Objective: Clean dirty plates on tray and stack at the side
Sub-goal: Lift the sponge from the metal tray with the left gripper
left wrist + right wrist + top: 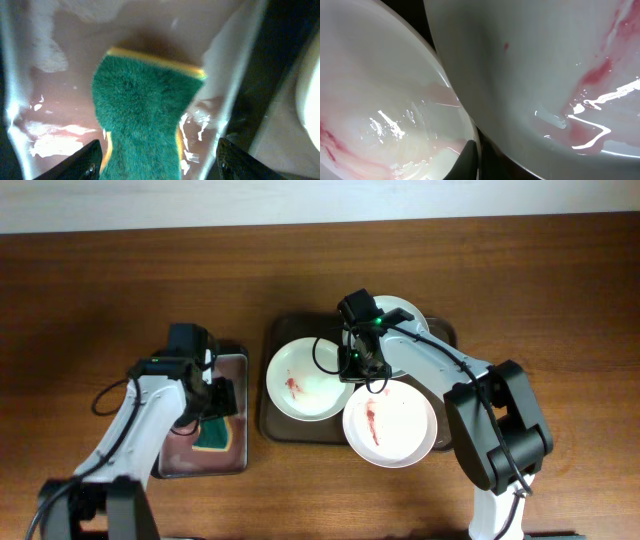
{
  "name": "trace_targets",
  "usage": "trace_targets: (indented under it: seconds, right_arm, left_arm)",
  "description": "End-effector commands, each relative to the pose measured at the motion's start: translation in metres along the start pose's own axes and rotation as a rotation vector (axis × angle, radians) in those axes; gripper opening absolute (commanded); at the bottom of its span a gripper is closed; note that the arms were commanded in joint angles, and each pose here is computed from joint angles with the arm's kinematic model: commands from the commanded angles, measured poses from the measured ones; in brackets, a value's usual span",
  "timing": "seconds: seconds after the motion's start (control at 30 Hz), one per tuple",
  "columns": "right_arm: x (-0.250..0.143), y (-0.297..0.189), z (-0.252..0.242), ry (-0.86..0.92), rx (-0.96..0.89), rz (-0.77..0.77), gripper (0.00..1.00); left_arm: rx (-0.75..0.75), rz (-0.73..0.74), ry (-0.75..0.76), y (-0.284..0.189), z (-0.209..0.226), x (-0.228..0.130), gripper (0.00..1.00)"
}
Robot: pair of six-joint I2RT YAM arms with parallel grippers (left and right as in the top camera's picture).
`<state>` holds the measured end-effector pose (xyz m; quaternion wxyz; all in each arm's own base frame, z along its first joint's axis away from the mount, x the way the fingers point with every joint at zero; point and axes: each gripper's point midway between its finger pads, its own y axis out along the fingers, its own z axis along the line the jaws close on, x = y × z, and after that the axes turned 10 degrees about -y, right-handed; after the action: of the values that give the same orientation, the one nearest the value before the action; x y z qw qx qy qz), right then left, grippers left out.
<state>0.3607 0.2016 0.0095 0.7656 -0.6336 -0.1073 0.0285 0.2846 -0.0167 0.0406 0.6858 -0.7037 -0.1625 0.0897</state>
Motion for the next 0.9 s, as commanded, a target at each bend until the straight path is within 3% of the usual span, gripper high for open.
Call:
trace_targets:
  seconds: [0.0,0.03,0.1,0.23,0.53,0.7,0.87]
  right_arm:
    - [-0.001,-0.002,0.0,0.005,-0.009,-0.003,0.04]
    - [-0.001,-0.002,0.0,0.005,-0.006,-0.002,0.04]
    - [-0.002,-0.002,0.0,0.006,-0.006,0.003,0.04]
    - [-0.003,-0.002,0.0,0.006,-0.006,0.006,0.04]
    - [-0.003,-0.002,0.0,0.006,-0.007,0.009,0.04]
    - [-0.003,-0.002,0.0,0.003,-0.007,0.008,0.04]
    - [-0.003,-0.002,-0.001,-0.031,-0.007,0.009,0.04]
  left_arm:
    - [0.077,0.125,0.012,0.047,0.016,-0.025,0.46]
    - [0.086,0.139,0.012,0.054,0.017,-0.026,0.35]
    - [0.094,0.16,0.013,0.07,0.017,-0.026,0.01]
    - [0.095,0.157,0.014,0.064,0.014,-0.018,0.0]
    - [0.154,0.113,0.02,-0.001,0.006,0.03,0.0]
    - [0.183,0.056,0.042,0.027,0.015,0.031,0.0]
    - [0.137,0.091,0.039,0.038,0.011,0.016,0.0]
